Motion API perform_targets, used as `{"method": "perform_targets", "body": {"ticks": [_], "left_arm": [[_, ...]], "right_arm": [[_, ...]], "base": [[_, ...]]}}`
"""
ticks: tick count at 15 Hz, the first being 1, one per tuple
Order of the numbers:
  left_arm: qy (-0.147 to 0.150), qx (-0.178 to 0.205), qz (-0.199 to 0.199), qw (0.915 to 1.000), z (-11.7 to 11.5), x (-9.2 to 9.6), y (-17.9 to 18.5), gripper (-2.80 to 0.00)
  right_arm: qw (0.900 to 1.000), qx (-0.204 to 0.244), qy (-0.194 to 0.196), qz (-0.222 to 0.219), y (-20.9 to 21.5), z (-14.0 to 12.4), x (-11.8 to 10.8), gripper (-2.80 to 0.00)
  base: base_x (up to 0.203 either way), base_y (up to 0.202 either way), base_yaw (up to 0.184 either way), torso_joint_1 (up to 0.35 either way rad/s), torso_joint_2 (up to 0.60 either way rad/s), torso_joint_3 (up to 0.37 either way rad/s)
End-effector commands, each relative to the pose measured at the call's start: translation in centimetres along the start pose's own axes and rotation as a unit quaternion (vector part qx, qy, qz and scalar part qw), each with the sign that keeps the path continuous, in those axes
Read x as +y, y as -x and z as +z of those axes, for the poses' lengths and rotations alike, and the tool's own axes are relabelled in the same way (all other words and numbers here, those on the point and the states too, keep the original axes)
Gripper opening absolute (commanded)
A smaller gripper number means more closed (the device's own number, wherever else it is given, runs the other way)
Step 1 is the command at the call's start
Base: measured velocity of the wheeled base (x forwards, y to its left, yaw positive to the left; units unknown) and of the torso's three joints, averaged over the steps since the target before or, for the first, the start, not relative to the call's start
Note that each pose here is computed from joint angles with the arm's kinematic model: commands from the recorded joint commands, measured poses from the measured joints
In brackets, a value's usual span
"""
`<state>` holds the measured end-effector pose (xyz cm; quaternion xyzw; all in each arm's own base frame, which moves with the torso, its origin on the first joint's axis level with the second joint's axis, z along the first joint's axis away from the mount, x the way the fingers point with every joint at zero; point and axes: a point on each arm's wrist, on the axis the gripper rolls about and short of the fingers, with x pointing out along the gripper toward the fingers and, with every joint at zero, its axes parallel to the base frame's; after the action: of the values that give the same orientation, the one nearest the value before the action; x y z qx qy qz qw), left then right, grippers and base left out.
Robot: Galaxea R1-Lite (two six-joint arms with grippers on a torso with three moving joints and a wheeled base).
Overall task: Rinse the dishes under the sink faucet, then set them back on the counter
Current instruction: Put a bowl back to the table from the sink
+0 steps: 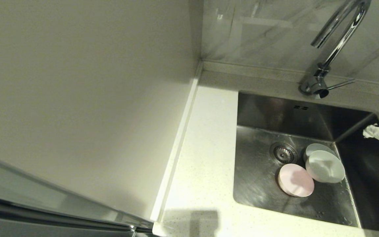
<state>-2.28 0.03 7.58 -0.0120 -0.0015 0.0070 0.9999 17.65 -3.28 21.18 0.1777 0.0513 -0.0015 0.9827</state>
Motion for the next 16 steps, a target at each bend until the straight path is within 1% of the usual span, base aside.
{"method": "perform_targets", "body": {"ticks": [1,3,5,11,16], "left_arm": [[0.0,-0.002,0.001,1.0,0.0,0.0,0.0,-2.8],[0.0,-0.002,0.0,1.0,0.0,0.0,0.0,-2.8],[0.0,-0.002,0.001,1.0,0.0,0.0,0.0,-2.8],[0.0,-0.002,0.0,1.0,0.0,0.0,0.0,-2.8],[0.0,-0.002,0.001,1.0,0.0,0.0,0.0,-2.8]], "right_arm": [[1.0,-0.005,0.014,-0.002,5.2,-0.2,1.1,-2.8],[0.999,0.026,0.025,-0.014,7.0,-1.4,1.1,-2.8],[0.998,0.052,0.023,-0.021,7.1,-2.8,0.7,-2.8],[0.993,0.115,0.002,-0.016,6.4,-5.2,-0.2,-2.8],[0.991,0.129,-0.004,-0.017,5.9,-5.6,-0.5,-2.8]], "base": [[0.0,0.0,0.0,0.0,0.0,0.0],[0.0,0.0,0.0,0.0,0.0,0.0],[0.0,0.0,0.0,0.0,0.0,0.0],[0.0,0.0,0.0,0.0,0.0,0.0],[0.0,0.0,0.0,0.0,0.0,0.0]]}}
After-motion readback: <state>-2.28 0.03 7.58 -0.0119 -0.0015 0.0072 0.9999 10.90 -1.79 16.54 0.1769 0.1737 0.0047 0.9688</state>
